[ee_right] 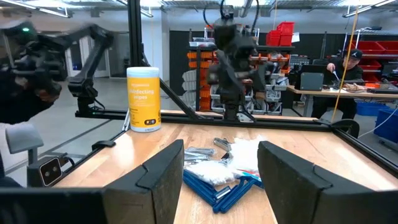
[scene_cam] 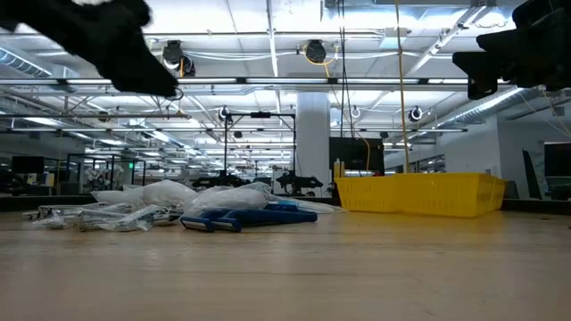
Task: Pick & Place Travel size toiletries
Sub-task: Put the blue toothbrush into the top right yellow bin
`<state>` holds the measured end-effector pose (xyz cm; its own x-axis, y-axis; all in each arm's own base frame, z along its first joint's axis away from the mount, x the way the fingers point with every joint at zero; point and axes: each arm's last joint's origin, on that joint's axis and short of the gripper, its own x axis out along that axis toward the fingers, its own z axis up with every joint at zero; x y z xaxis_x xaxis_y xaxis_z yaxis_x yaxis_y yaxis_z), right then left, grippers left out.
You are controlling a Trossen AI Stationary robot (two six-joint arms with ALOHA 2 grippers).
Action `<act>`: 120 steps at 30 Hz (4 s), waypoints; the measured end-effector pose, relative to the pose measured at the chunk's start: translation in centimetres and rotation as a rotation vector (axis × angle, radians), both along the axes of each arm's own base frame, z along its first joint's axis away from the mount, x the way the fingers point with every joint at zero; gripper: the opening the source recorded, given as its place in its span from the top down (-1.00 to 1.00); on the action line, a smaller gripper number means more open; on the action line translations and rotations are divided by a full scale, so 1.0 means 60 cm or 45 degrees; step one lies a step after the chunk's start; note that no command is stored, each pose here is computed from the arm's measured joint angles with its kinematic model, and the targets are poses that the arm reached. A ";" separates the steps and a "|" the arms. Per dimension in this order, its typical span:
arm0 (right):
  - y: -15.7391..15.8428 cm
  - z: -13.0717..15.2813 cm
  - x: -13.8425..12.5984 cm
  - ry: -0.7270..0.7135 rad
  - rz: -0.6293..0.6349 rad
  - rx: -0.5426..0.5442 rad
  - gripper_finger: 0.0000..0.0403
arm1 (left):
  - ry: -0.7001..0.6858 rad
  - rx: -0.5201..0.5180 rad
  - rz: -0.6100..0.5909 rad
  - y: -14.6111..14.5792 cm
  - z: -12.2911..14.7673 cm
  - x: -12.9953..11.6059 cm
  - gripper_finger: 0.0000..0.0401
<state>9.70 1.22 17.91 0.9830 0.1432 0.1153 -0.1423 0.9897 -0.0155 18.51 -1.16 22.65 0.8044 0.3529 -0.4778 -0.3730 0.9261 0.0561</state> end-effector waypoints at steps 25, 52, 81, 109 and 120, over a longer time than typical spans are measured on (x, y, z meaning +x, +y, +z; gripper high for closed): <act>0.000 0.001 0.000 -0.006 0.000 0.001 0.05 | 0.454 -0.523 0.537 0.120 -0.148 0.189 -0.34; 0.000 0.001 0.000 -0.006 0.000 0.001 0.05 | 0.508 -0.530 0.573 0.156 -0.161 0.180 0.74; 0.000 0.000 0.000 -0.003 0.000 0.000 0.05 | -0.352 0.009 0.020 0.108 0.041 0.213 0.91; -0.004 0.011 -0.001 -0.061 -0.068 0.221 0.05 | -1.031 0.232 -0.574 0.145 0.106 0.222 0.92; -0.004 0.011 -0.001 -0.064 -0.062 0.262 0.05 | -1.059 0.105 -0.665 0.182 0.059 0.326 0.91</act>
<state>9.62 0.99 18.60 0.9804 0.0642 0.1861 -0.0986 0.9784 0.1818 38.07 9.77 26.22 0.9373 -0.1358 0.3211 0.1322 0.9907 0.0331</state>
